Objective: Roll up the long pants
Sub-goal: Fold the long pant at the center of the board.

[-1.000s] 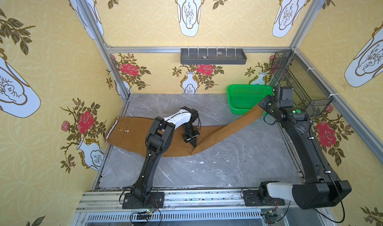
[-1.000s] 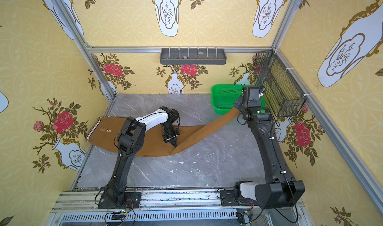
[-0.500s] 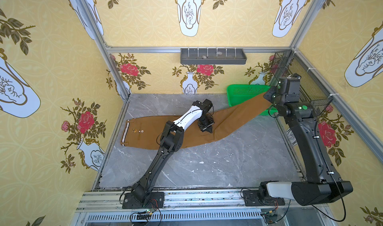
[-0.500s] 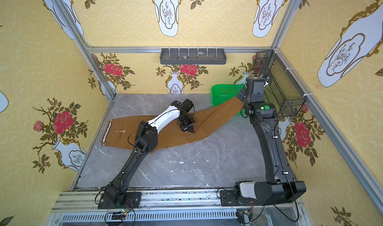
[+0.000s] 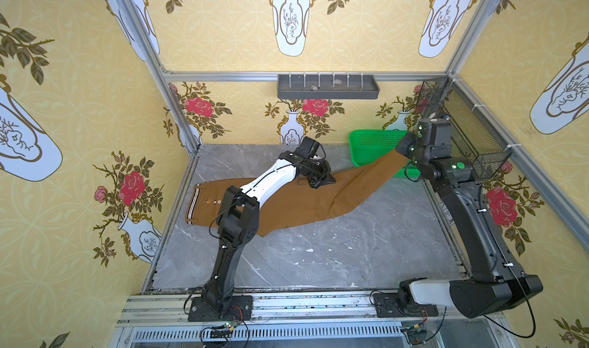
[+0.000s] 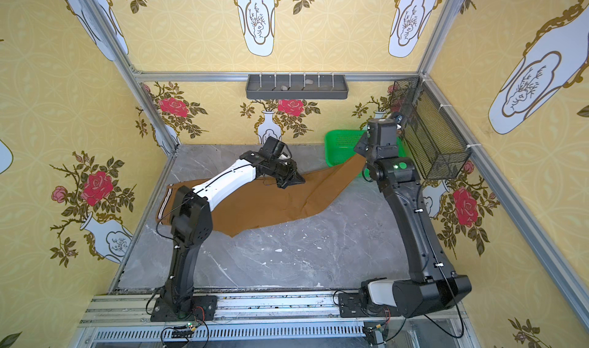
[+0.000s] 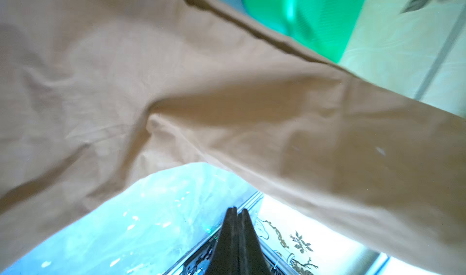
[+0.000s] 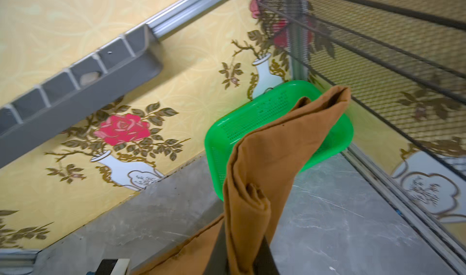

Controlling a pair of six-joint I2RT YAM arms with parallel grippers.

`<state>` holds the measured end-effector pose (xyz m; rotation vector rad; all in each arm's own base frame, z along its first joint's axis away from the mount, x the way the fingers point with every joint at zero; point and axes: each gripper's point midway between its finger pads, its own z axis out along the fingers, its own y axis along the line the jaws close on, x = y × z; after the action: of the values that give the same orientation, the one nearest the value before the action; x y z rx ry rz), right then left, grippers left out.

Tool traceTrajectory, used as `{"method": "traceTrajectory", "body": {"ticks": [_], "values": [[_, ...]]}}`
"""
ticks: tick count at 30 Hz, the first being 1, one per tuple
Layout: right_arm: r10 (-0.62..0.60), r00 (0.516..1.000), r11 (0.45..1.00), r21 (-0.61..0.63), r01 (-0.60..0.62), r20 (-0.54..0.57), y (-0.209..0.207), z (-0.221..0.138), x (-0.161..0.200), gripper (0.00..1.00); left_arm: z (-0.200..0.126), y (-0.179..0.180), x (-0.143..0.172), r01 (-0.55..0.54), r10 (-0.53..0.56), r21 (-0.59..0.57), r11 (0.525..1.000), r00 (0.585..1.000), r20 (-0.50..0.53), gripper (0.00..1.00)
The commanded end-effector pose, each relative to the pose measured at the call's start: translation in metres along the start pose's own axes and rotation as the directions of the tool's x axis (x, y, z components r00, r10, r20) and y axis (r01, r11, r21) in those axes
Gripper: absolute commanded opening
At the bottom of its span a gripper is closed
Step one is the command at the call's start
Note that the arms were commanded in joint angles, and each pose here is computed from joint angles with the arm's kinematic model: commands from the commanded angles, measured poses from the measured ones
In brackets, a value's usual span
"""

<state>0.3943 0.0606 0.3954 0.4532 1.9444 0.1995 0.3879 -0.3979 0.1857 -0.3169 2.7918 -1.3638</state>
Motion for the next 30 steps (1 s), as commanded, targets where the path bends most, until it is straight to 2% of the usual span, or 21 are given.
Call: {"method": "traceTrajectory", "body": {"ticks": [1, 4, 7, 9, 10, 13, 14, 16, 18, 21, 24, 30], "values": [[0.012, 0.999, 0.986, -0.167, -0.006, 0.030, 0.060, 0.005, -0.004, 0.00, -0.055, -0.005, -0.014, -0.023, 0.016, 0.058, 0.998, 0.993, 0.115, 0.00], [-0.025, 1.000, 0.961, -0.276, 0.024, -0.001, 0.117, 0.016, 0.018, 0.00, -0.129, 0.018, -0.024, -0.002, -0.007, 0.033, 0.999, 0.962, 0.272, 0.00], [-0.069, 0.996, 0.927, -0.373, 0.043, -0.057, 0.171, 0.033, 0.054, 0.00, -0.226, 0.050, -0.032, 0.048, -0.040, -0.004, 0.999, 0.876, 0.480, 0.00], [-0.100, 0.991, 0.906, -0.420, 0.053, -0.092, 0.203, 0.043, 0.079, 0.00, -0.287, 0.061, -0.024, 0.058, -0.033, -0.022, 0.998, 0.796, 0.605, 0.01], [-0.118, 0.987, 0.894, -0.445, 0.058, -0.110, 0.220, 0.049, 0.094, 0.00, -0.320, 0.068, -0.014, 0.074, -0.026, -0.044, 0.996, 0.743, 0.669, 0.02], [-0.157, 0.973, 0.854, -0.518, 0.049, -0.168, 0.267, 0.060, 0.130, 0.00, -0.400, 0.074, 0.020, 0.088, 0.047, -0.120, 0.989, 0.579, 0.814, 0.14], [-0.176, 0.969, 0.836, -0.546, 0.053, -0.176, 0.284, 0.060, 0.140, 0.00, -0.422, 0.076, 0.034, 0.105, 0.074, -0.150, 0.983, 0.524, 0.848, 0.17], [-0.209, 0.961, 0.804, -0.592, 0.064, -0.180, 0.316, 0.056, 0.157, 0.00, -0.455, 0.075, 0.059, 0.119, 0.133, -0.205, 0.972, 0.441, 0.888, 0.21], [-0.237, 0.954, 0.769, -0.636, 0.067, -0.186, 0.344, 0.052, 0.175, 0.00, -0.479, 0.078, 0.082, 0.156, 0.170, -0.244, 0.957, 0.378, 0.910, 0.24], [-0.246, 0.948, 0.719, -0.694, 0.041, -0.199, 0.376, 0.043, 0.194, 0.00, -0.500, 0.085, 0.107, 0.201, 0.209, -0.283, 0.938, 0.325, 0.922, 0.26], [-0.238, 0.943, 0.678, -0.735, -0.010, -0.232, 0.393, 0.034, 0.213, 0.00, -0.508, 0.097, 0.123, 0.250, 0.223, -0.302, 0.920, 0.302, 0.927, 0.29], [-0.239, 0.908, 0.538, -0.826, -0.171, -0.344, 0.421, 0.018, 0.264, 0.00, -0.504, 0.121, 0.137, 0.317, 0.232, -0.333, 0.888, 0.317, 0.920, 0.30]]}}
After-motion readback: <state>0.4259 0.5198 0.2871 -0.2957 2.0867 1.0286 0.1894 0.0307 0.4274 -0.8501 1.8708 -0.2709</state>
